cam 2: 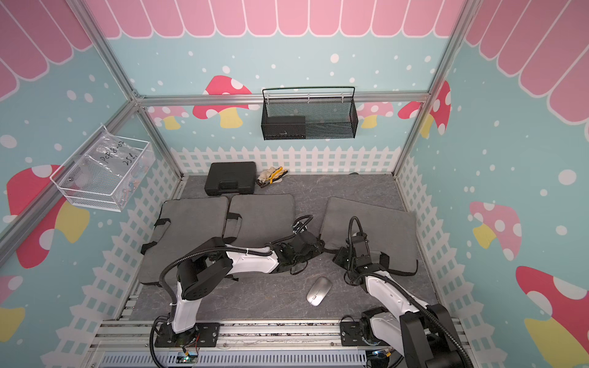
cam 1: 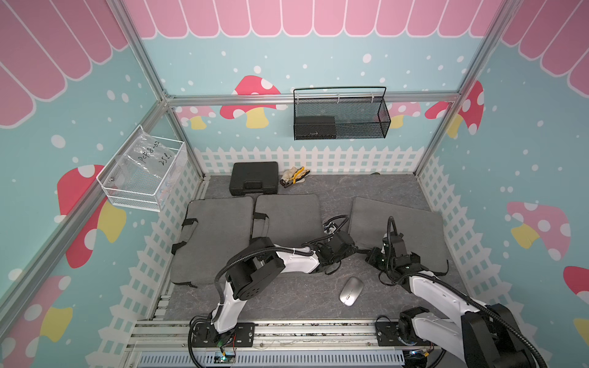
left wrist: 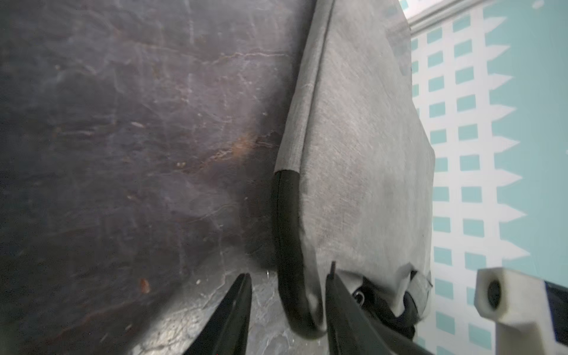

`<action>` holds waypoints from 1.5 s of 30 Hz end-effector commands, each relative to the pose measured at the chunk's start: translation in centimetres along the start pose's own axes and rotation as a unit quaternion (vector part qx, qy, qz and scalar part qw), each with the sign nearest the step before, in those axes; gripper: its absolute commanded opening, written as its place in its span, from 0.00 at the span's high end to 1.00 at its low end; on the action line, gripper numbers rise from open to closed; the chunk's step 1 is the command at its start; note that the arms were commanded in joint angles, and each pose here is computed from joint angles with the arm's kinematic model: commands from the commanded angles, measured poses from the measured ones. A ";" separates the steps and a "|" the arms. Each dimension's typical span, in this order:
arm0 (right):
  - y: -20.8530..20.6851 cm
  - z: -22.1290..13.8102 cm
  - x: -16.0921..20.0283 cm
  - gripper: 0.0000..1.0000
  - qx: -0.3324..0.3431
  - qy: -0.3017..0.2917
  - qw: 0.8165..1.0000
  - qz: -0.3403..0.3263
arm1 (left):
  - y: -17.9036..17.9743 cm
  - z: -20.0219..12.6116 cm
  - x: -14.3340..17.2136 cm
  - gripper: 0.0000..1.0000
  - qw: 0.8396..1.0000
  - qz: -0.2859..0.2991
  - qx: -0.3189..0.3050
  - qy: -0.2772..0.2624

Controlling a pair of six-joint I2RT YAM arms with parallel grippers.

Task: Put the mouse into the laptop bag
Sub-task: Unzip the zipper on the zippered laptop bag.

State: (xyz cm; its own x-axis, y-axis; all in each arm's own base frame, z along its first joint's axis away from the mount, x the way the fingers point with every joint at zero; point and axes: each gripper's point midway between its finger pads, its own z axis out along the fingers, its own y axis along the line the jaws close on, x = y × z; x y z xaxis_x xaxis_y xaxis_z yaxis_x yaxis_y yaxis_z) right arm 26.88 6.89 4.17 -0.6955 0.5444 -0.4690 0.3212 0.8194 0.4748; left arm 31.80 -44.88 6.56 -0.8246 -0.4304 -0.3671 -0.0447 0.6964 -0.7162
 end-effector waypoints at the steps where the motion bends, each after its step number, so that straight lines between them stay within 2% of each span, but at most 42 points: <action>1: -2.6 -0.7 -0.7 1.00 0.041 -0.041 0.998 0.034 | -0.3 -0.1 -3.9 0.47 1.000 0.011 -0.015 -0.002; 7: -2.2 -1.5 -0.7 1.00 0.023 -0.048 0.998 0.035 | 0.6 4.3 -6.3 0.41 0.997 0.021 -0.009 0.067; 10: -2.0 -1.4 -0.5 1.00 0.017 -0.041 0.999 0.030 | -0.1 6.1 -5.5 0.41 0.994 0.027 0.010 0.102; 23: -0.4 -0.7 0.0 1.00 -0.025 -0.020 0.999 0.005 | -1.7 10.4 -3.2 0.35 0.987 0.029 0.045 0.152; 27: 0.4 -0.1 0.5 1.00 -0.043 -0.003 0.999 -0.001 | -1.8 11.0 -2.9 0.47 0.986 0.028 0.053 0.156; 32: 1.5 0.2 0.7 1.00 -0.062 0.007 0.998 -0.009 | -2.2 11.3 -2.7 0.87 0.985 0.027 0.065 0.155; 34: 2.5 0.2 0.9 1.00 -0.073 0.010 0.997 -0.017 | -2.1 11.3 -3.0 0.97 0.987 0.029 0.061 0.147; 35: 3.1 0.2 1.1 1.00 -0.077 0.012 0.997 -0.023 | -2.1 11.2 -3.0 1.00 0.987 0.029 0.060 0.144; 45: 9.2 1.6 3.1 1.00 -0.119 0.052 0.989 -0.071 | -1.8 10.1 -3.8 1.00 0.992 0.030 0.051 0.115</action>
State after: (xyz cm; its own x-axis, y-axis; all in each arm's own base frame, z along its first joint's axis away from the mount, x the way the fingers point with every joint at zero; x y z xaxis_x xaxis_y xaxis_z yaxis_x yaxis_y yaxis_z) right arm 27.32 14.38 4.24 -0.7968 0.3972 -0.4554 0.1166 0.8405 0.5291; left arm 41.59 -51.15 4.39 -0.9344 -0.2307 -0.2714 0.0820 0.6020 -0.7943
